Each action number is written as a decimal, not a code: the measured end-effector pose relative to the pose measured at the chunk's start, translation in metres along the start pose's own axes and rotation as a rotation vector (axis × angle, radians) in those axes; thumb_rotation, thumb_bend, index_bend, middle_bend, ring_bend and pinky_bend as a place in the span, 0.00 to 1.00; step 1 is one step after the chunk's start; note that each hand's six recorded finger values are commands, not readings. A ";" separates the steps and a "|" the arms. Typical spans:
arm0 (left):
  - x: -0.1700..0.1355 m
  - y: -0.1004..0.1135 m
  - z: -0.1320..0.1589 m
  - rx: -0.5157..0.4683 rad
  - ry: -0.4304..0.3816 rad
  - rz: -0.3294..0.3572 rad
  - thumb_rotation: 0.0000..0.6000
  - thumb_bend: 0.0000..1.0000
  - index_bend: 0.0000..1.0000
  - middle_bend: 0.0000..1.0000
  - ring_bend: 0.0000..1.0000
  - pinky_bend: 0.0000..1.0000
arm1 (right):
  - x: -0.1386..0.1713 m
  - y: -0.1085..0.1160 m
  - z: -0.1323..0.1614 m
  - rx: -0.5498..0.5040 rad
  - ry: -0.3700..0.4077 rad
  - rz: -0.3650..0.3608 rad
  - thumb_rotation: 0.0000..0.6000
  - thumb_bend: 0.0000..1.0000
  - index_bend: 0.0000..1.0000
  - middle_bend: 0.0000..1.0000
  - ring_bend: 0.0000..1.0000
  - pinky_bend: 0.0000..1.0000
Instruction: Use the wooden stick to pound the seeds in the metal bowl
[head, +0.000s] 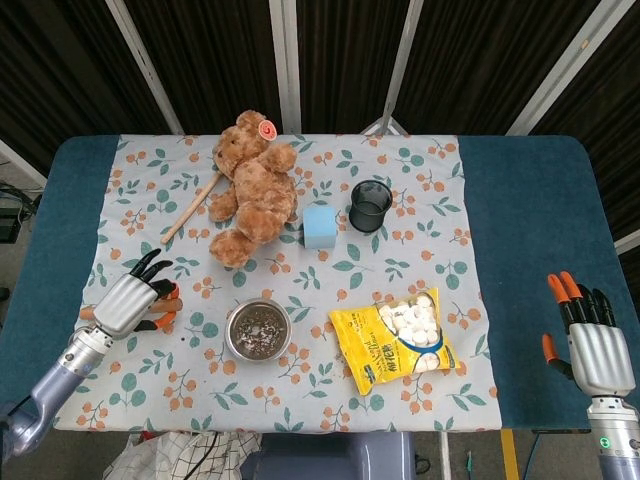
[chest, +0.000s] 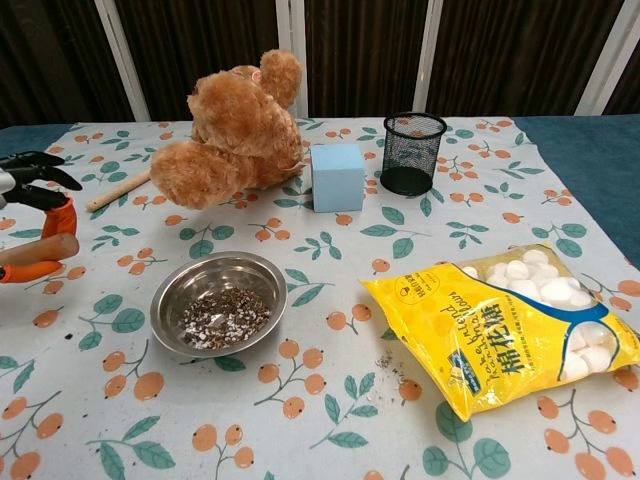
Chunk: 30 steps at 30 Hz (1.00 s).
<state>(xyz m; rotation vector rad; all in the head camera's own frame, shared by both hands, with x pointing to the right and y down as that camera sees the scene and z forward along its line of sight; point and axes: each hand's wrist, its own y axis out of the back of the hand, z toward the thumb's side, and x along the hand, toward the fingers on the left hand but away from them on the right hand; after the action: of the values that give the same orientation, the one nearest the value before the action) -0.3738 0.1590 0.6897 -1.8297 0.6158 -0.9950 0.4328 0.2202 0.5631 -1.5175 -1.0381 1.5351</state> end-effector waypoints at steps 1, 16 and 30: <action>0.000 -0.001 0.000 -0.007 0.008 -0.003 1.00 0.57 0.44 0.50 0.15 0.02 | 0.000 0.000 0.000 0.000 0.000 0.000 1.00 0.51 0.00 0.00 0.00 0.00; -0.001 0.001 0.007 -0.064 0.061 -0.005 1.00 0.42 0.30 0.31 0.07 0.00 | 0.000 0.000 0.000 0.002 -0.001 -0.001 1.00 0.51 0.00 0.00 0.00 0.00; -0.041 0.042 0.009 -0.027 0.230 0.071 1.00 0.24 0.04 0.00 0.00 0.00 | 0.001 0.000 -0.001 0.004 -0.001 -0.002 1.00 0.51 0.00 0.00 0.00 0.00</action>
<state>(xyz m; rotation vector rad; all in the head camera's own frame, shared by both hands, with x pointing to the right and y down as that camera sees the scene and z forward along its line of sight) -0.3889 0.1760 0.6344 -1.7175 0.8315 -1.1631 0.4333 0.2210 0.5626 -1.5121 -1.0364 1.5362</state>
